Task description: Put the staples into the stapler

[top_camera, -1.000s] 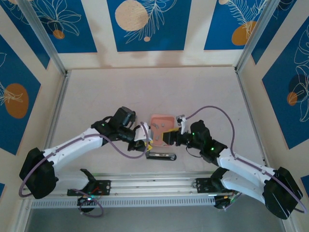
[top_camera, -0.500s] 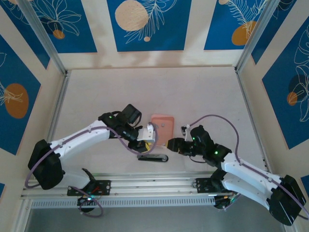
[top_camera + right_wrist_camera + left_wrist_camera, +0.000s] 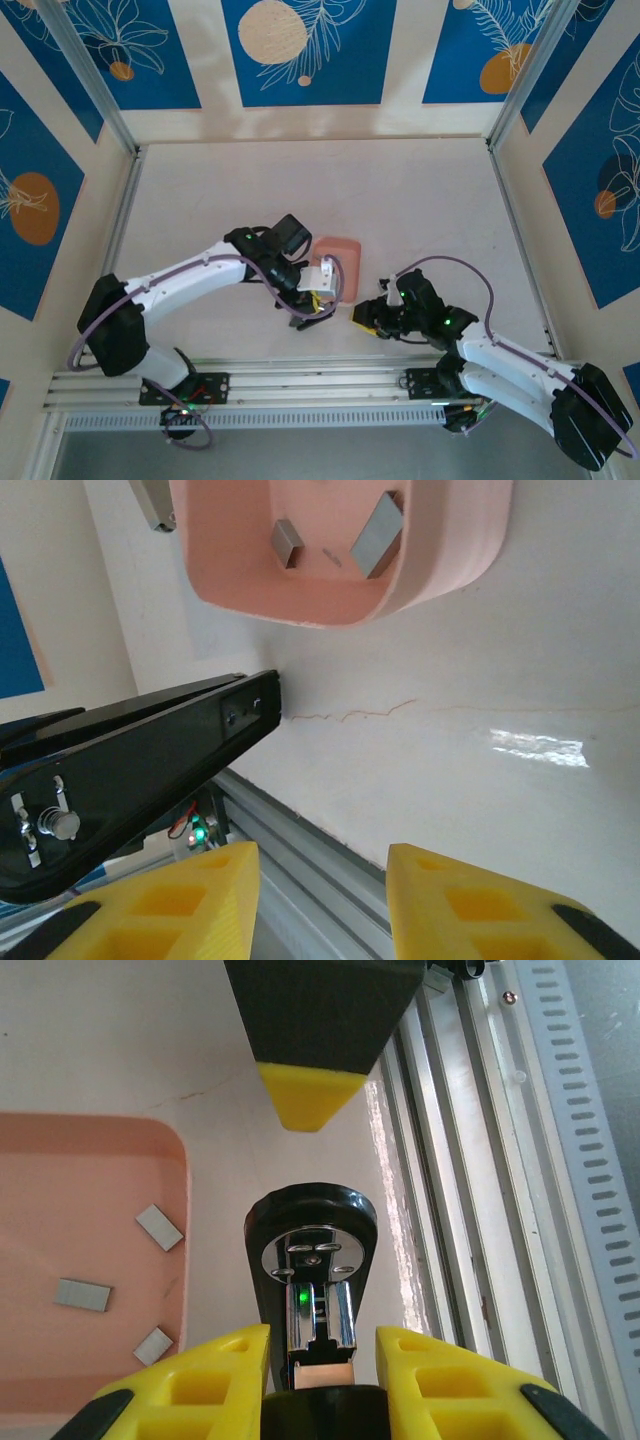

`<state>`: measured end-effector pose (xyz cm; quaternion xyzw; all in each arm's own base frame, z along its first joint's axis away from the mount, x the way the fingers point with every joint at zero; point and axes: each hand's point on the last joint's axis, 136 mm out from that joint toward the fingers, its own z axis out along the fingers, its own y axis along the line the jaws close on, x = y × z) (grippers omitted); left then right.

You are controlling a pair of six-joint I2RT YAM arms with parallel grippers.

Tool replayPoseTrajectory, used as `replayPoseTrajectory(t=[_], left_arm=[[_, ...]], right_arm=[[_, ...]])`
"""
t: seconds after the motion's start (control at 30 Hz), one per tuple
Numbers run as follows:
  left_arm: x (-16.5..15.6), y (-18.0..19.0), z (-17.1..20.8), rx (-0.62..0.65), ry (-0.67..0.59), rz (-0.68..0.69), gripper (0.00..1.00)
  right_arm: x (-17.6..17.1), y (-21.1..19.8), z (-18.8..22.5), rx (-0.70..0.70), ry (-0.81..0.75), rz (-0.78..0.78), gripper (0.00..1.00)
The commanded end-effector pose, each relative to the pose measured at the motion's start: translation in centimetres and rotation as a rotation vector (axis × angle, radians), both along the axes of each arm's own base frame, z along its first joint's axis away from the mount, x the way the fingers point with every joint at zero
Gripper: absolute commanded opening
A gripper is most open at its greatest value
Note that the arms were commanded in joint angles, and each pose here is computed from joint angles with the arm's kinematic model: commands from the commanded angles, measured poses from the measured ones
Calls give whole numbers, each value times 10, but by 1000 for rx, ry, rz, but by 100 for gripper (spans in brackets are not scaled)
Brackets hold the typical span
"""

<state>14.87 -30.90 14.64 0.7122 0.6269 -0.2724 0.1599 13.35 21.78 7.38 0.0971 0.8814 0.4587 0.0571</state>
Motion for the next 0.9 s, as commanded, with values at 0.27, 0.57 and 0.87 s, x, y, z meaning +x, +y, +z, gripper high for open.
replayPoseTrajectory(t=[0.27,0.57,0.87], left_arm=[[-23,14,0,263,76,-51,17],[-6,22,-33,505,-20,33,19],[8,-20,-56,490,-70,86,29]], right_arm=[[2,-7,13,35,-13,24,44],[10,-17,17,39,-32,8,44],[9,-22,14,24,-41,-9,44]])
